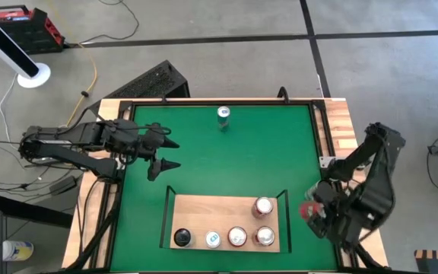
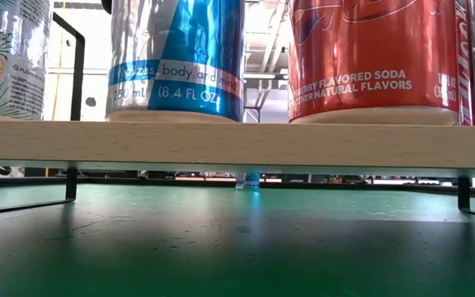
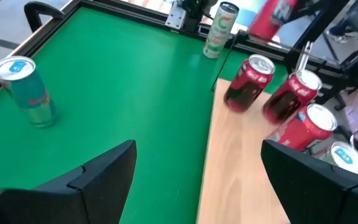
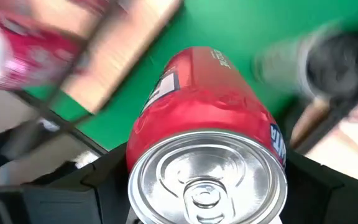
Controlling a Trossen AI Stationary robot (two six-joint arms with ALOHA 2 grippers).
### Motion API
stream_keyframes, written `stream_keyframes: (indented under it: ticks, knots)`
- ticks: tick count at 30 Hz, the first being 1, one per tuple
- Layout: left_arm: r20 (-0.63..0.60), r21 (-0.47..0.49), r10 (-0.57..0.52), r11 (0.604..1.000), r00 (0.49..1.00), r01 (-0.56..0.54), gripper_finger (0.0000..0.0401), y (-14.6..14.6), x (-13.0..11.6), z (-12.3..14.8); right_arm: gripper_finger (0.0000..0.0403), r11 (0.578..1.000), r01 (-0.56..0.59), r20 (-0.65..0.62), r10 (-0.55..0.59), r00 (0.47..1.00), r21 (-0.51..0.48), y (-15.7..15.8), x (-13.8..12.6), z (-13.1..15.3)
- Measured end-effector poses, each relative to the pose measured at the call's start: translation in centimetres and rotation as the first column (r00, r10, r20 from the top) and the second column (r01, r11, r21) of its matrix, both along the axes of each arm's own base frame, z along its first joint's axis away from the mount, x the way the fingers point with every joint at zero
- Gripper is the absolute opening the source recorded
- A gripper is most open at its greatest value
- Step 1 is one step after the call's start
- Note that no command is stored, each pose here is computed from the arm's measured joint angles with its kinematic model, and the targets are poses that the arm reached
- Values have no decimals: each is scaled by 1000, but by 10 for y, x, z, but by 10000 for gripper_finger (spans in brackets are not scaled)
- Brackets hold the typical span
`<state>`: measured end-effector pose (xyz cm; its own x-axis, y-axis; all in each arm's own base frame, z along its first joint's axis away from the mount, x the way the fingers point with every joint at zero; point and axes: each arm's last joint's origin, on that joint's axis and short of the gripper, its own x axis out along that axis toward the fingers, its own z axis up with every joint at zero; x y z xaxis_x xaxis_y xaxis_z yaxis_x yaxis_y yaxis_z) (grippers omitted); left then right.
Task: Place canned beverage on shelf
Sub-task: Put the orange soda can on the shelf aligned with the other orange soda can
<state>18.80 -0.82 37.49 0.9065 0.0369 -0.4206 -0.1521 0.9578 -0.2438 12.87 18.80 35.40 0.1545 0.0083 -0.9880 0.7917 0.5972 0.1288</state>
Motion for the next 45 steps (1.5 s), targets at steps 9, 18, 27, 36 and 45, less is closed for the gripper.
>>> stream_keyframes:
  ticks: [9, 18, 27, 36, 45]
  knots:
    - [-3, 69, -28, 997, 1000, 28, 329, 0, 0, 0, 322, 998, -26, 101, 32, 994, -58, -60, 40, 20]
    - [-6, 93, -39, 995, 999, 39, 329, 0, 0, 0, 322, 955, -59, 71, 83, 994, -291, -135, 91, 14]
    - [-14, 56, -32, 998, 999, 33, 329, 0, -1, -1, 322, 930, -106, 245, 201, 949, -351, -185, 138, 15]
    - [-47, -1, -6, 1000, 999, 6, 329, 0, -4, -3, 322, 879, -263, 334, 406, 851, -398, -164, 188, -3]
    - [-45, -17, 2, 1000, 999, -3, 329, -1, 5, -6, 322, 749, -515, 252, 640, 726, -417, -122, 228, -9]
